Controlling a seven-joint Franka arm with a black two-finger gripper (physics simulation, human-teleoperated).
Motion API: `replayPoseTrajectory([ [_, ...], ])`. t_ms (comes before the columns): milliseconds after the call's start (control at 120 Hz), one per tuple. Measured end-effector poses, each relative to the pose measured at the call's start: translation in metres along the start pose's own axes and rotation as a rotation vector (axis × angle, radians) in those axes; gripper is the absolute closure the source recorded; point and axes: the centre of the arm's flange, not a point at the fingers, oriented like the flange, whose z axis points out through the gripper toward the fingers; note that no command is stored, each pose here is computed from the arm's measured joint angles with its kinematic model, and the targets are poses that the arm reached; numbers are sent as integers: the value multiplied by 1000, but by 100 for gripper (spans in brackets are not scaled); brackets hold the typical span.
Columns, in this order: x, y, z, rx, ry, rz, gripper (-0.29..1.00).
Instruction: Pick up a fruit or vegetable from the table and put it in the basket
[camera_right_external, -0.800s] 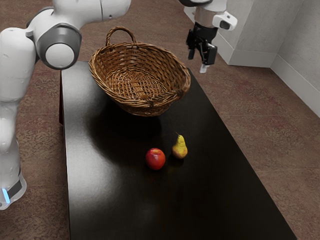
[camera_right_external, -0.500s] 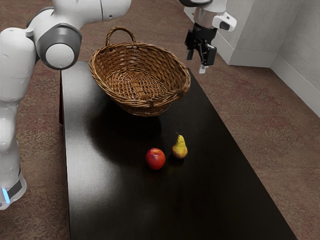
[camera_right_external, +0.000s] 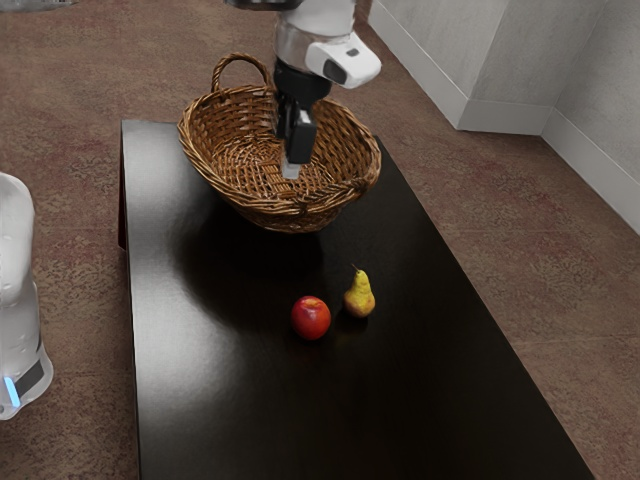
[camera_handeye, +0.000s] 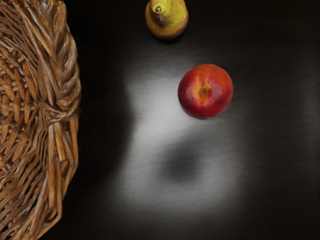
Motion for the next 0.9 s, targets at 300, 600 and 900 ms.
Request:
replayPoseTrajectory([
  [300, 146, 78, 32, -91, -26, 261, 0],
  [600, 100, 144, 104, -123, -101, 412, 0],
  [900, 113, 60, 143, -134, -101, 295, 0],
])
